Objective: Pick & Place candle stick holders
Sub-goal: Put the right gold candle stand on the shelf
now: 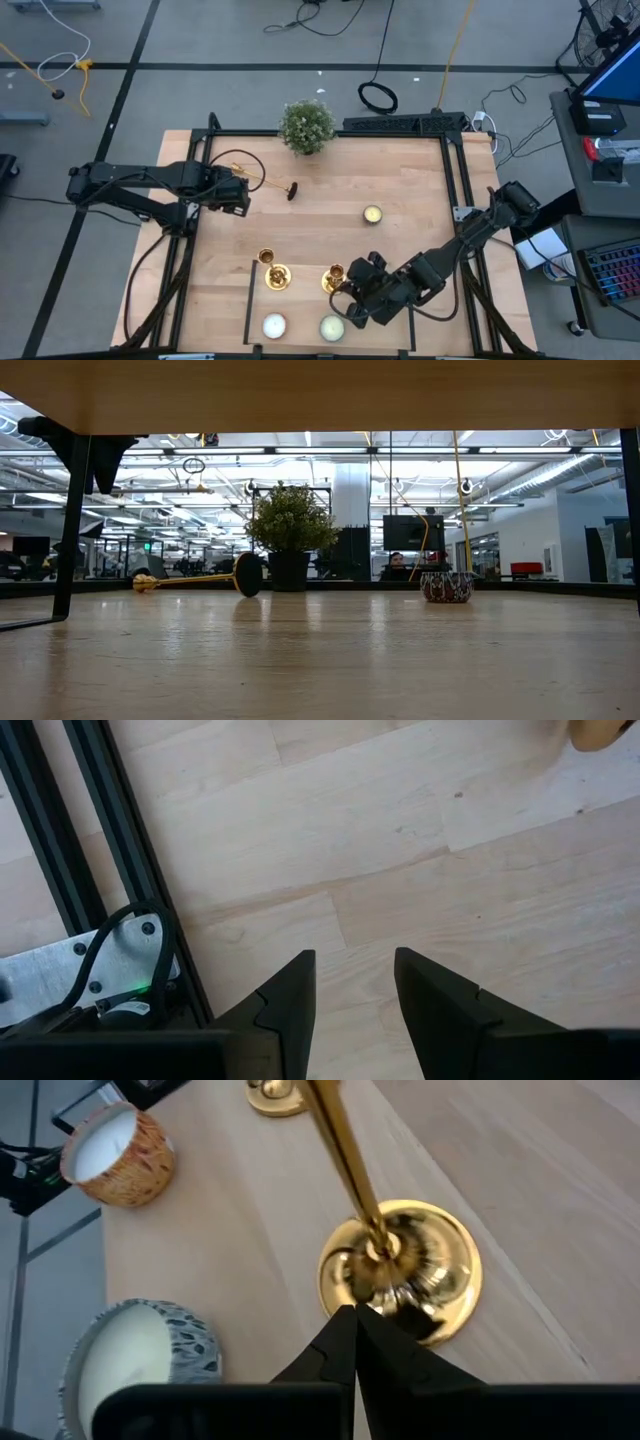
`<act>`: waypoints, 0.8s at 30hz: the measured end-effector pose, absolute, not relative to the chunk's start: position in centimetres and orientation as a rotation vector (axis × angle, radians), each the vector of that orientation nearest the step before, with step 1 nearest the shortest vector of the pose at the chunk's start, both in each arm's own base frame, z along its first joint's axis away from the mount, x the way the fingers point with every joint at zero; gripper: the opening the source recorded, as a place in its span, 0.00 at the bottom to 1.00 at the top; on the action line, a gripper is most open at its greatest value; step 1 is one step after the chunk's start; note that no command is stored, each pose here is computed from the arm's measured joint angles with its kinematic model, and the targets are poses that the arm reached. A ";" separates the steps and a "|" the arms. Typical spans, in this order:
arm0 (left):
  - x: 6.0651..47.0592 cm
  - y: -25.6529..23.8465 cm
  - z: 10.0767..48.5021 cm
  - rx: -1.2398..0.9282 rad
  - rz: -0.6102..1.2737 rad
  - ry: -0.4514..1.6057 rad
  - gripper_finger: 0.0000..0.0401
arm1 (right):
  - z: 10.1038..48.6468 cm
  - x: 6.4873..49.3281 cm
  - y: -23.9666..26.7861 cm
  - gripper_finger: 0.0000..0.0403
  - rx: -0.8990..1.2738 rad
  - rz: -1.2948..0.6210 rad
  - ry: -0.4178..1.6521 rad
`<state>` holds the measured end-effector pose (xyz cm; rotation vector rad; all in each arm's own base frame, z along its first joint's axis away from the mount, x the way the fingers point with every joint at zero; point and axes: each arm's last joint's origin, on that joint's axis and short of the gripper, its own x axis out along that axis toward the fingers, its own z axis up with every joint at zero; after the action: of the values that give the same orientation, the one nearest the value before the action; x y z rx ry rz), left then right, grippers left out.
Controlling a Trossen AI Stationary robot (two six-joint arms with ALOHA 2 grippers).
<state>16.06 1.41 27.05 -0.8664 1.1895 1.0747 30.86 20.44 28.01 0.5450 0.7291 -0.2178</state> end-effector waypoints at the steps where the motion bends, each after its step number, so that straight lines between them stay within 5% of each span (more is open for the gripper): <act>1: 16.1 1.4 27.1 -0.865 1.074 1.190 0.36 | 28.0 30.9 20.5 0.00 0.543 -0.214 0.724; 24: 16.0 1.4 27.1 -0.857 1.069 1.194 0.36 | 28.4 31.5 20.0 0.00 0.491 -0.224 0.651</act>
<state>16.05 1.42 27.06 -0.8570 1.1938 1.0690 31.55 20.01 28.43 0.4909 0.6514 -0.2241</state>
